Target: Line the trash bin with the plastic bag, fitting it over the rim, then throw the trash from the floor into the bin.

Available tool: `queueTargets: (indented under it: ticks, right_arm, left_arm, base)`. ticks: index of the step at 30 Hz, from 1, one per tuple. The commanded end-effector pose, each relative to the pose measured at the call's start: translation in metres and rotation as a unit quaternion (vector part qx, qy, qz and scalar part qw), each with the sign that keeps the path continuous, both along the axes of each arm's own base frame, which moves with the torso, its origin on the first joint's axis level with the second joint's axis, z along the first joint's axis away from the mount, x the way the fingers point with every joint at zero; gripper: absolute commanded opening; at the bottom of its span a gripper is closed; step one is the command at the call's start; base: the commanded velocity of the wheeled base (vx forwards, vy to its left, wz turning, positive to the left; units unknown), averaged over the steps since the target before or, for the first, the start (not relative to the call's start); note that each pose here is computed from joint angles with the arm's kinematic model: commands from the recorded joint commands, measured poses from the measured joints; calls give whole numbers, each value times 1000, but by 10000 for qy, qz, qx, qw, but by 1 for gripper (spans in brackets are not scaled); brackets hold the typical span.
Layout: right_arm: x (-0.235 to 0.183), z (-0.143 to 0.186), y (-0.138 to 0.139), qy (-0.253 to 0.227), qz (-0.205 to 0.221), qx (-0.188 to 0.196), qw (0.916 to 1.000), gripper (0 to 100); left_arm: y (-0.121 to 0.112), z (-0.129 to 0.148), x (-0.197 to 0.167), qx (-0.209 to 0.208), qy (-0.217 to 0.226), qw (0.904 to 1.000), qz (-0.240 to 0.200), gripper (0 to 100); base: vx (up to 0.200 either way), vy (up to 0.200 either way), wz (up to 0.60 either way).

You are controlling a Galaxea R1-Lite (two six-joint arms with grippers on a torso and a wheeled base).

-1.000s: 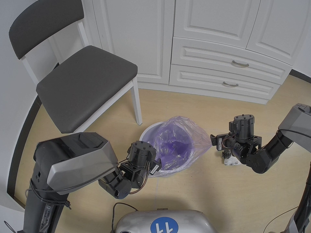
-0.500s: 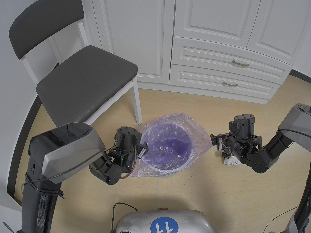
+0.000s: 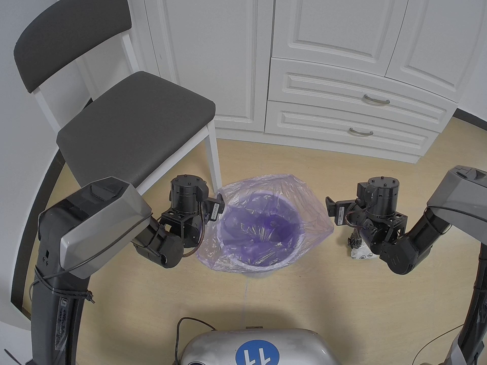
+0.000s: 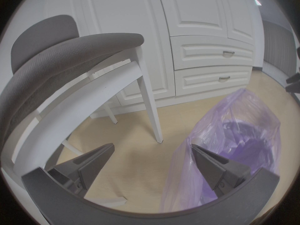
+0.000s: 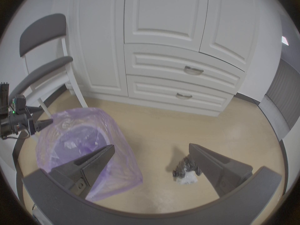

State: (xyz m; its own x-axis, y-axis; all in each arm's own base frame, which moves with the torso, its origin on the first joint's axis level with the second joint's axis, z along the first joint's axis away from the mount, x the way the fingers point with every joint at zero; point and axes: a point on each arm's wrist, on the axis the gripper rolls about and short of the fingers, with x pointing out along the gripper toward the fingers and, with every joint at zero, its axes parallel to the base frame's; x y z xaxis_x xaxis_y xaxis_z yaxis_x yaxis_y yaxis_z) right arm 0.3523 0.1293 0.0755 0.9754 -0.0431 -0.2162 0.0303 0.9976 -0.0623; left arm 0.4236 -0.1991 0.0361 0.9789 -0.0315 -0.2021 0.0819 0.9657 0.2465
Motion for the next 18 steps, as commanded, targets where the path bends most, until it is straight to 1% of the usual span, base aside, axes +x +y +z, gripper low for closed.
queueTargets:
  ticks: [1,2,4,5,6,7,8,12,13,14,15,16,18]
  right_arm:
    - [7,-11,4,-153,126,-21,9998,100]
    - [5,-8,5,-220,216,22,9995,100]
    - [3,-6,9,-226,281,44,9993,100]
    - [2,-5,13,-233,341,56,9991,100]
    - [2,-5,13,-233,341,56,9991,100]
    - [6,-6,17,-179,417,47,9990,100]
    - [12,-3,21,-157,438,48,9989,100]
    - [25,11,33,245,464,132,9985,100]
    - [29,19,35,311,453,176,9983,100]
    - [29,19,35,332,450,174,9983,100]
    - [35,25,38,520,414,267,9974,100]
    - [37,26,39,595,409,325,9969,100]
    - [39,24,40,823,416,326,9952,100]
  left_arm:
    - [1,1,1,-350,15,9993,89,100]
    - [2,11,-8,-523,35,9986,96,100]
    - [3,14,-18,-556,145,9983,67,100]
    - [2,16,-27,-559,270,9981,12,100]
    - [2,16,-27,-559,270,9981,12,100]
    - [5,20,-38,-546,391,9977,-7,100]
    - [7,24,-42,-533,419,9977,-12,100]
    - [11,40,-49,-671,364,9971,-71,100]
    - [11,43,-51,-710,392,9967,-88,100]
    - [11,43,-52,-710,406,9966,-85,100]
    - [10,45,-57,-736,557,9955,-196,100]
    - [8,45,-59,-759,646,9946,-273,100]
    - [8,45,-63,-829,885,9918,-413,100]
  base:
    - [0,0,0]
    - [0,0,0]
    - [0,0,0]
    - [0,0,0]
    - [0,0,0]
    - [0,0,0]
    - [0,0,0]
    - [0,0,0]
    - [0,0,0]
    - [0,0,0]
    - [0,0,0]
    - [0,0,0]
    - [0,0,0]
